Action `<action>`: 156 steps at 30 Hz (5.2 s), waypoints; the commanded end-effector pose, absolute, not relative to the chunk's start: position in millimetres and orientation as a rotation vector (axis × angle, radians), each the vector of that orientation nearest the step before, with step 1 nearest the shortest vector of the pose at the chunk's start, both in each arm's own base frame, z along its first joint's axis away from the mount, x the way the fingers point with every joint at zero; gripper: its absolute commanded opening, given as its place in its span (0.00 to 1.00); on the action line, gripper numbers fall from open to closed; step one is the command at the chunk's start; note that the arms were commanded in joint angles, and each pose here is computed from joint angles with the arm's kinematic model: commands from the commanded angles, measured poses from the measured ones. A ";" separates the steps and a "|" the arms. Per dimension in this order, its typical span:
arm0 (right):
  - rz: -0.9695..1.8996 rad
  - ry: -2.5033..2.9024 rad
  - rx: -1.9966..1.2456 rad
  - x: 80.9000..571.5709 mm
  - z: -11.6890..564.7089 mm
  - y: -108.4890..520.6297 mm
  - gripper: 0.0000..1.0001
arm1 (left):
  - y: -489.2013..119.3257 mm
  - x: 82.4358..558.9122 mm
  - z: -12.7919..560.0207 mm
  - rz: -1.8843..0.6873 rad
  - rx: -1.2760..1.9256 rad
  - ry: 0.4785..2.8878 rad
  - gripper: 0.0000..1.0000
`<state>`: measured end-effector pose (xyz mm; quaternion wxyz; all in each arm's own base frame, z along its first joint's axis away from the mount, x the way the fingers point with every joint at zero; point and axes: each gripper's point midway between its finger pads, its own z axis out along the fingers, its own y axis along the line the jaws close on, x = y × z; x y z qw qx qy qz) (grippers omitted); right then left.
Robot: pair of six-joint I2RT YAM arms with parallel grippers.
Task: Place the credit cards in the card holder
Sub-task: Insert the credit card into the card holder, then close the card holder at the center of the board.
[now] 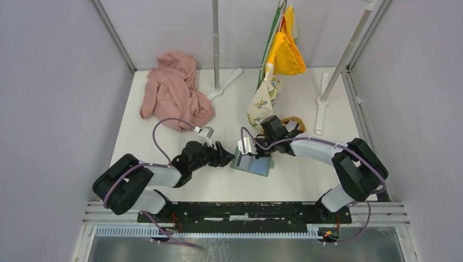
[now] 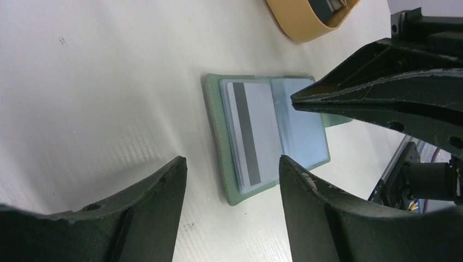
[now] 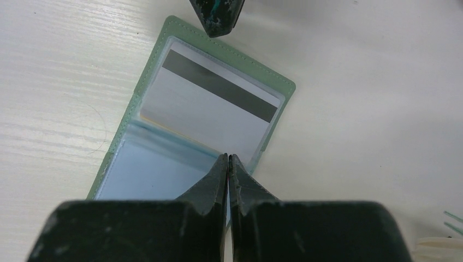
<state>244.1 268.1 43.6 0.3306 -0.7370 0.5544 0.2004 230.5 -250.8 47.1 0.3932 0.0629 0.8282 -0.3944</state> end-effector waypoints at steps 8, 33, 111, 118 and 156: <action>0.541 1.444 -1.902 251.6 53.7 276.9 0.07 | -257.8 239.6 71.1 -1.067 0.057 2.058 0.69; 0.578 1.391 -1.928 244.8 57.3 269.5 0.06 | -300.4 226.8 77.8 -1.018 -0.038 2.077 0.70; 0.545 1.514 -2.010 232.1 4.1 254.5 0.06 | -309.0 212.8 69.2 -1.495 0.078 2.028 0.52; 0.621 1.480 -1.949 232.0 34.3 265.8 0.08 | -290.7 230.3 35.2 -1.195 0.012 2.190 0.19; 0.505 1.081 -2.173 206.7 57.6 191.6 0.48 | -322.9 215.0 72.7 -0.463 0.469 2.364 0.02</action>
